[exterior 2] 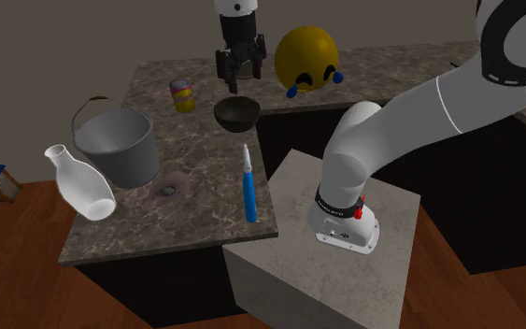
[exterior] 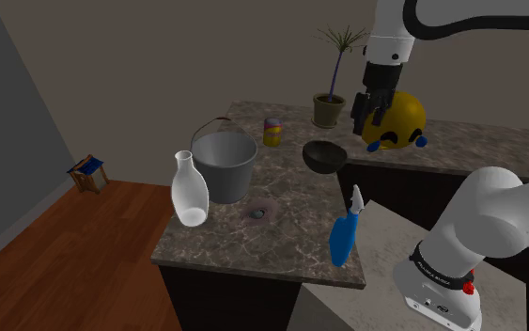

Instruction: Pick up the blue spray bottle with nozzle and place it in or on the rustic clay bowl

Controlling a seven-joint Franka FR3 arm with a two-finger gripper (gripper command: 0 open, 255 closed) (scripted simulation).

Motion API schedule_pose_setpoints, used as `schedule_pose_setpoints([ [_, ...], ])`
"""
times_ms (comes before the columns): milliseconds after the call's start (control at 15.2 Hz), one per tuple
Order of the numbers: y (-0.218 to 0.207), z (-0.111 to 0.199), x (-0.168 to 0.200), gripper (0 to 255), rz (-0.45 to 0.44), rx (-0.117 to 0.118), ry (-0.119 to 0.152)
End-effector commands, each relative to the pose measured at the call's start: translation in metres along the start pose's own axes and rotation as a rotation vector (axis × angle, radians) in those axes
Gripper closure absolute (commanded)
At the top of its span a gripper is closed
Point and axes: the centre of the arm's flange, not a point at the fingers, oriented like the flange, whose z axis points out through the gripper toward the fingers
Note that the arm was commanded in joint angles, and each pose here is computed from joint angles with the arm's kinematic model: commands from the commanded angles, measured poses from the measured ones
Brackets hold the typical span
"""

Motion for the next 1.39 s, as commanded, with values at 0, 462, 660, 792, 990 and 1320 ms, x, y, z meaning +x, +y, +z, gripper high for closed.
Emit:
schedule_pose_setpoints([
  [0,0.000,0.000,0.000,0,0.000,0.000,0.000],
  [462,-0.008,0.090,0.006,0,0.302,0.084,-0.140],
  [660,-0.013,0.129,0.005,0,0.432,0.120,-0.200],
  [792,-0.018,0.154,0.004,0,0.518,0.144,-0.240],
  [990,-0.026,0.192,0.001,0,0.647,0.180,-0.300],
  [1320,-0.037,0.232,-0.004,0,0.752,0.209,-0.348],
])
